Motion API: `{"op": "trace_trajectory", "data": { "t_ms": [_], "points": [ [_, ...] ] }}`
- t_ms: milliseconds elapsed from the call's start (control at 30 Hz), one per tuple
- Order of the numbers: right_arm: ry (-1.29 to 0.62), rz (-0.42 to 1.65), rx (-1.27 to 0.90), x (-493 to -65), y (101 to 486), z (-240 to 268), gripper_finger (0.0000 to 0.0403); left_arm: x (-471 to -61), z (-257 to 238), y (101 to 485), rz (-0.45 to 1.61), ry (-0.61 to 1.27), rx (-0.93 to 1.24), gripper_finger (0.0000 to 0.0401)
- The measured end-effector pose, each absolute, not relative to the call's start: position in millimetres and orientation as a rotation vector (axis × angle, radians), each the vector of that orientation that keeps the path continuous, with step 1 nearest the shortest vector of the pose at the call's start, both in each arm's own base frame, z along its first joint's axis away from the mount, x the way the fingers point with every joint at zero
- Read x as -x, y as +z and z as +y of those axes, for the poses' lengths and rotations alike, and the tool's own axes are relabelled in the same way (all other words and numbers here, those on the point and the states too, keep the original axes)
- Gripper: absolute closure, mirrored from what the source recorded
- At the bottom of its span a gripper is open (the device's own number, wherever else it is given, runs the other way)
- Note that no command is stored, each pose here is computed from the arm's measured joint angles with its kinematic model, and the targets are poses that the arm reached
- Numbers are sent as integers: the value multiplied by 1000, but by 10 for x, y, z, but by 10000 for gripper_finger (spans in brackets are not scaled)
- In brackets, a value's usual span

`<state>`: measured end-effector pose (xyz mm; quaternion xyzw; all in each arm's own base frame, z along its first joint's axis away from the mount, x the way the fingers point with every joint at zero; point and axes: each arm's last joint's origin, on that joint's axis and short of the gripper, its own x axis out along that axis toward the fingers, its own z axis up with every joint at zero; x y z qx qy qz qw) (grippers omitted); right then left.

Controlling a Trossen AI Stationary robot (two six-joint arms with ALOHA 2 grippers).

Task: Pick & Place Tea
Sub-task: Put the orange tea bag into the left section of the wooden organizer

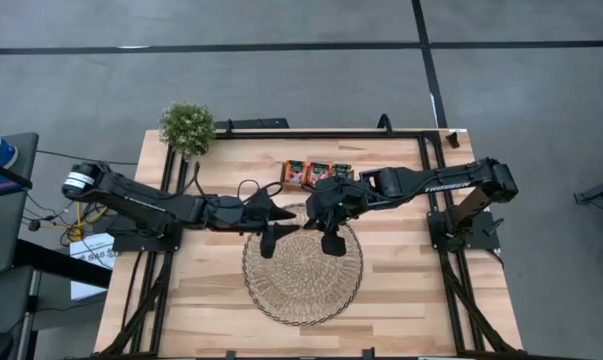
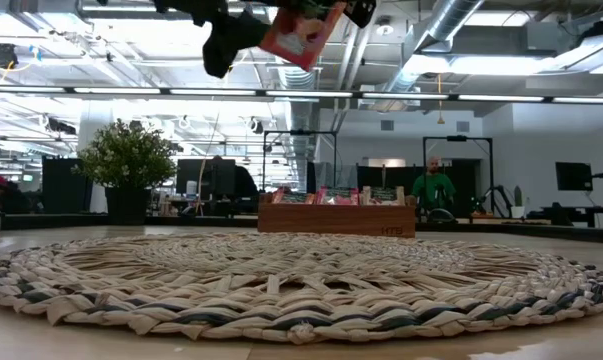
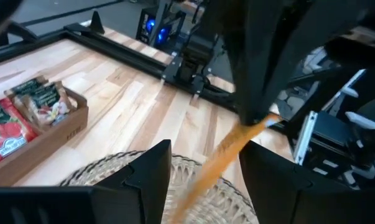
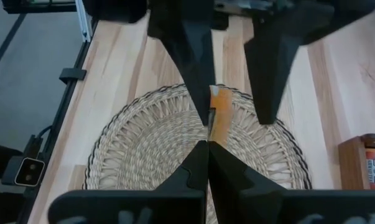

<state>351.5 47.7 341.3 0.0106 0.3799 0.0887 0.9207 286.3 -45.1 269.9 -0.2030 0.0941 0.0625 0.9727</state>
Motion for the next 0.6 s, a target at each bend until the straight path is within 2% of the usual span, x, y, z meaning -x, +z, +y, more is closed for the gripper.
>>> {"op": "trace_trajectory", "data": {
  "t_ms": [333,600],
  "points": [
    [180,807,-24,-3510,3384,469,403,-2930,-400,2697,153,92,428,219],
    [153,835,-34,-3507,3360,373,403,-2969,-429,2861,144,12,439,219]
  ]
}}
